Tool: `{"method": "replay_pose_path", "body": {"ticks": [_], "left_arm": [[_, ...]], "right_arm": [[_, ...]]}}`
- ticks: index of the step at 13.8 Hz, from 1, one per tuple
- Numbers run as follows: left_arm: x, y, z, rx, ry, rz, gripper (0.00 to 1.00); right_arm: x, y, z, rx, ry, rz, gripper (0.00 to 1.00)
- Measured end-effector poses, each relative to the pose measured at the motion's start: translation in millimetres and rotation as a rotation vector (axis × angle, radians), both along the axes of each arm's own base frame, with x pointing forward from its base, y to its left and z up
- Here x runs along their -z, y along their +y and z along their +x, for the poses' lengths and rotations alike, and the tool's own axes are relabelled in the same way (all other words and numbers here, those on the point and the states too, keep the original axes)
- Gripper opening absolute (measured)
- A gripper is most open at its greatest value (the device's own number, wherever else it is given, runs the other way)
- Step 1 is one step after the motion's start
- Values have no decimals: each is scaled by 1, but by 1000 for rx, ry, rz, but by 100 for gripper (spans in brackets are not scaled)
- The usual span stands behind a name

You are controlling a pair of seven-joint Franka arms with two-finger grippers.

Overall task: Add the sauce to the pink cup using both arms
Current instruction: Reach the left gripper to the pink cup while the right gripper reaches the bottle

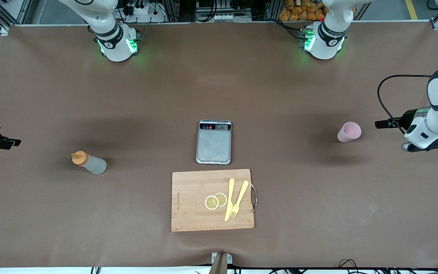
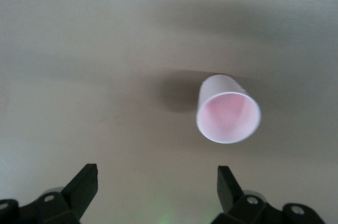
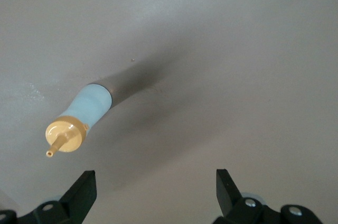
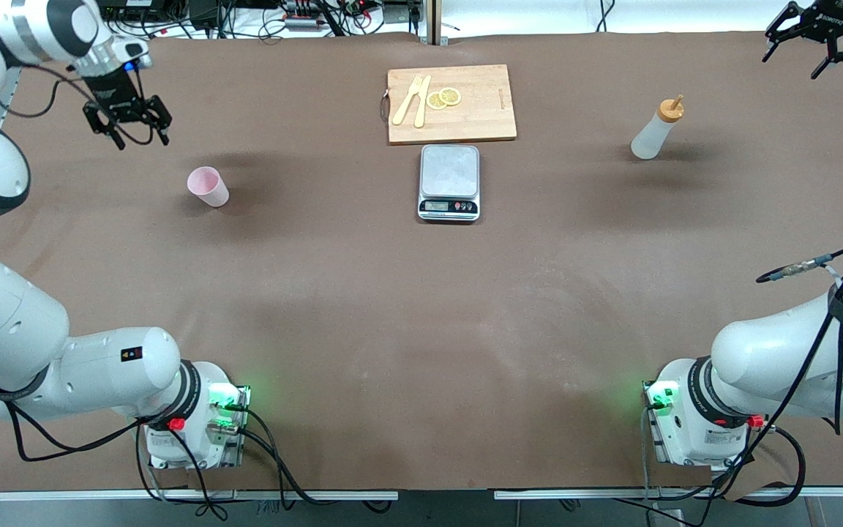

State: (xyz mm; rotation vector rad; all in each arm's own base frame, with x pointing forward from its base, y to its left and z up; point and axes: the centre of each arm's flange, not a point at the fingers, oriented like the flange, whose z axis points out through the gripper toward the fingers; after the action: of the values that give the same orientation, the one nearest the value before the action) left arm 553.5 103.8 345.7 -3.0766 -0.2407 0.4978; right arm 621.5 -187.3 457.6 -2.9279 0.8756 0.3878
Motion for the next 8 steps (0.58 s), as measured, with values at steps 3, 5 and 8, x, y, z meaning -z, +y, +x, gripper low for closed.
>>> {"method": "replay_pose_path", "body": {"ticks": [3,5,8], "left_arm": [[36,14,-21,-28,-93,10,100],[54,8,-29,-25,-127,5,100],[65,-3,-30,-19,-178,-1,100]], "right_arm": [[32,-26,-1,126,26,86,100],[59,-53,-7,227,52,146,100],[107,-79,-13,358,119,197,100]]}}
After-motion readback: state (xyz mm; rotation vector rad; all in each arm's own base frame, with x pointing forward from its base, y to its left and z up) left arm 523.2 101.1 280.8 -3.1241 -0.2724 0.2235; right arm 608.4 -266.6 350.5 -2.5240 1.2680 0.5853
